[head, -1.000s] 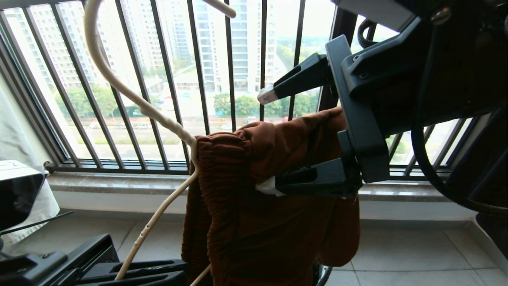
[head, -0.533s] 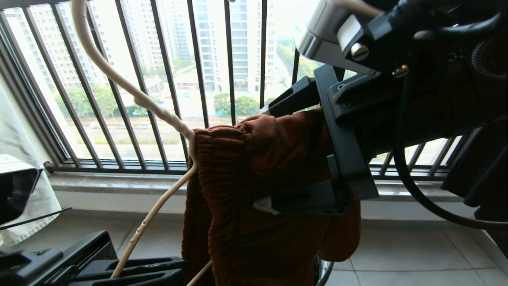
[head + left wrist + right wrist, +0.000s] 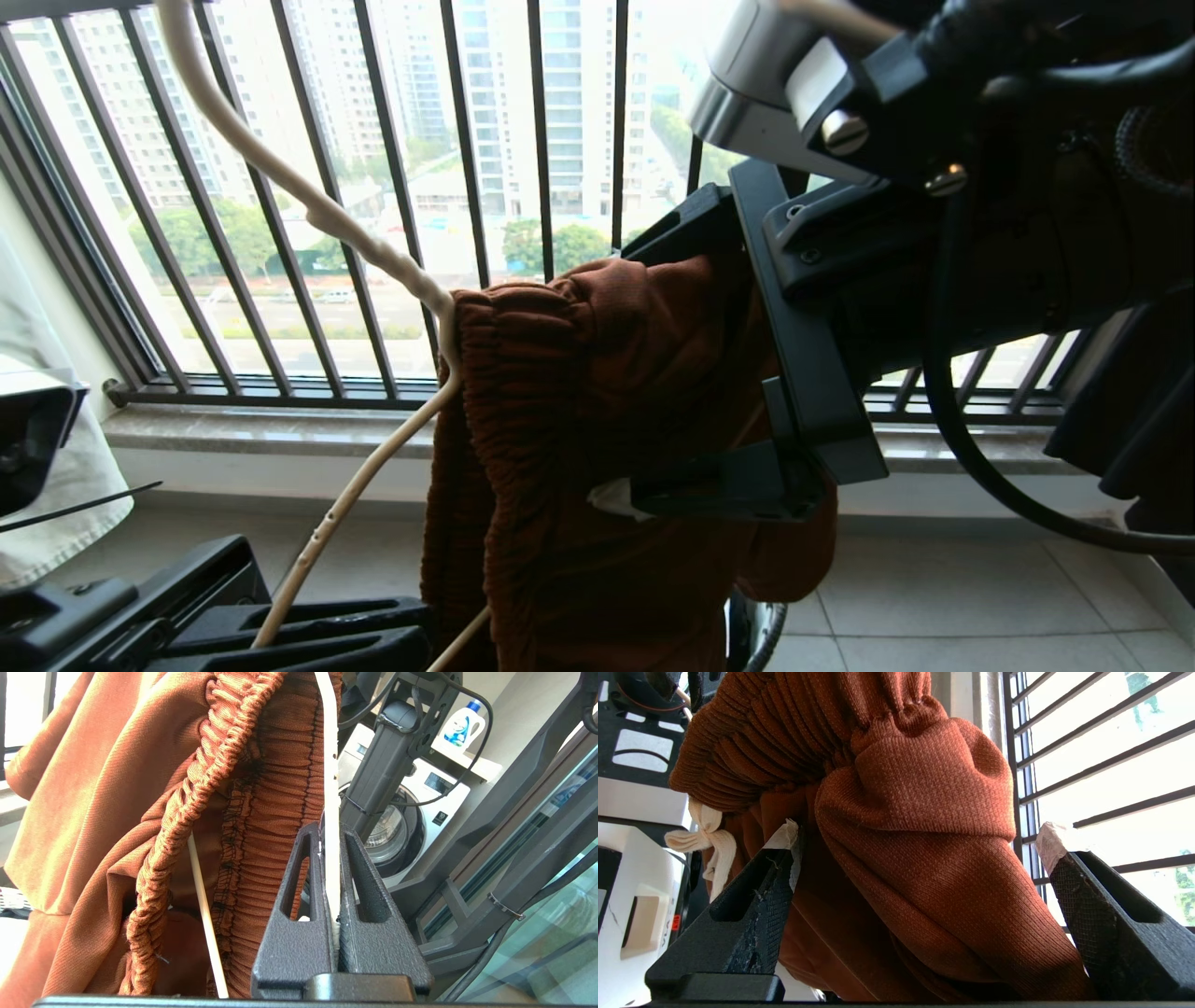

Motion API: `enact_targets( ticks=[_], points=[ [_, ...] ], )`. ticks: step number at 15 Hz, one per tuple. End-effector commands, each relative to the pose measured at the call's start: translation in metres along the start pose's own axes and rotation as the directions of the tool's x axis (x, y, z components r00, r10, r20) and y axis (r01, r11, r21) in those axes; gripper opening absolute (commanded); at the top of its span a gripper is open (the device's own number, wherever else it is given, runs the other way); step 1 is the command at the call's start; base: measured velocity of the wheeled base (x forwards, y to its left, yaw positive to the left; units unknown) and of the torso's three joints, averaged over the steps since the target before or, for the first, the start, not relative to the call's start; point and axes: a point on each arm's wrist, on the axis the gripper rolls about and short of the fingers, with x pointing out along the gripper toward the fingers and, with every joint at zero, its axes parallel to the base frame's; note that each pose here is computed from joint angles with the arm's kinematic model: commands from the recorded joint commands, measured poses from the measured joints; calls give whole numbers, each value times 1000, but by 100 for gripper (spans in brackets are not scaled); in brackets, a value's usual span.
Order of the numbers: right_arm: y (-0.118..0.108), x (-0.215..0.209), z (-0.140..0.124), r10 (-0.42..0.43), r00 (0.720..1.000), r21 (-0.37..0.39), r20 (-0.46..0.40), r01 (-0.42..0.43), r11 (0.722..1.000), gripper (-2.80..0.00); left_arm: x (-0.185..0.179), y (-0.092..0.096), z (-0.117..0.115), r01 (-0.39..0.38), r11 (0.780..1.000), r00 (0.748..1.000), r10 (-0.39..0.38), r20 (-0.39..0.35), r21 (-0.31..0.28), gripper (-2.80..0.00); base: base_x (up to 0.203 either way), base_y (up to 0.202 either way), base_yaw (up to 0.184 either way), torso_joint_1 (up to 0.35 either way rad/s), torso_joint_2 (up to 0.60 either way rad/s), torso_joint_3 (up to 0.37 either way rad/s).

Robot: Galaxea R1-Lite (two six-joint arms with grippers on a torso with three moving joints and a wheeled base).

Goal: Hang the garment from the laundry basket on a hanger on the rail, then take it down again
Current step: Hang the clothes on the clothes rack

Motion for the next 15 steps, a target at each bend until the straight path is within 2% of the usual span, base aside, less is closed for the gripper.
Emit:
enact_targets(
  ticks=[1, 2, 3, 12, 15],
  points=[
    [1, 1, 0, 9, 1000, -5, 0, -9, 1000, 0, 0, -1, 1, 8, 1000, 1000, -8, 6, 5, -280, 0, 0, 0, 0, 0, 0],
    [1, 1, 0, 9, 1000, -5, 0, -9, 1000, -104, -1, -2, 2, 10, 1000, 1000, -10, 9, 8, -280, 0, 0, 0, 0, 0, 0],
    [1, 2, 1, 10, 1000, -5, 1, -10, 1000, -280, -1, -2, 2, 11, 1000, 1000, -11, 11, 14, -280, 0, 0, 0, 0, 0, 0],
    [1, -1, 3, 5, 1000, -9, 9, -5, 1000, -280, -2, -2, 1, 7, 998, 1000, -7, 10, 57, -280, 0, 0, 0, 0, 0, 0],
    [2, -3, 2, 4, 1000, -9, 9, -4, 1000, -280, 0, 0, 1, -1, 999, 1000, 1, 3, 52, -280, 0, 0, 0, 0, 0, 0]
  ],
)
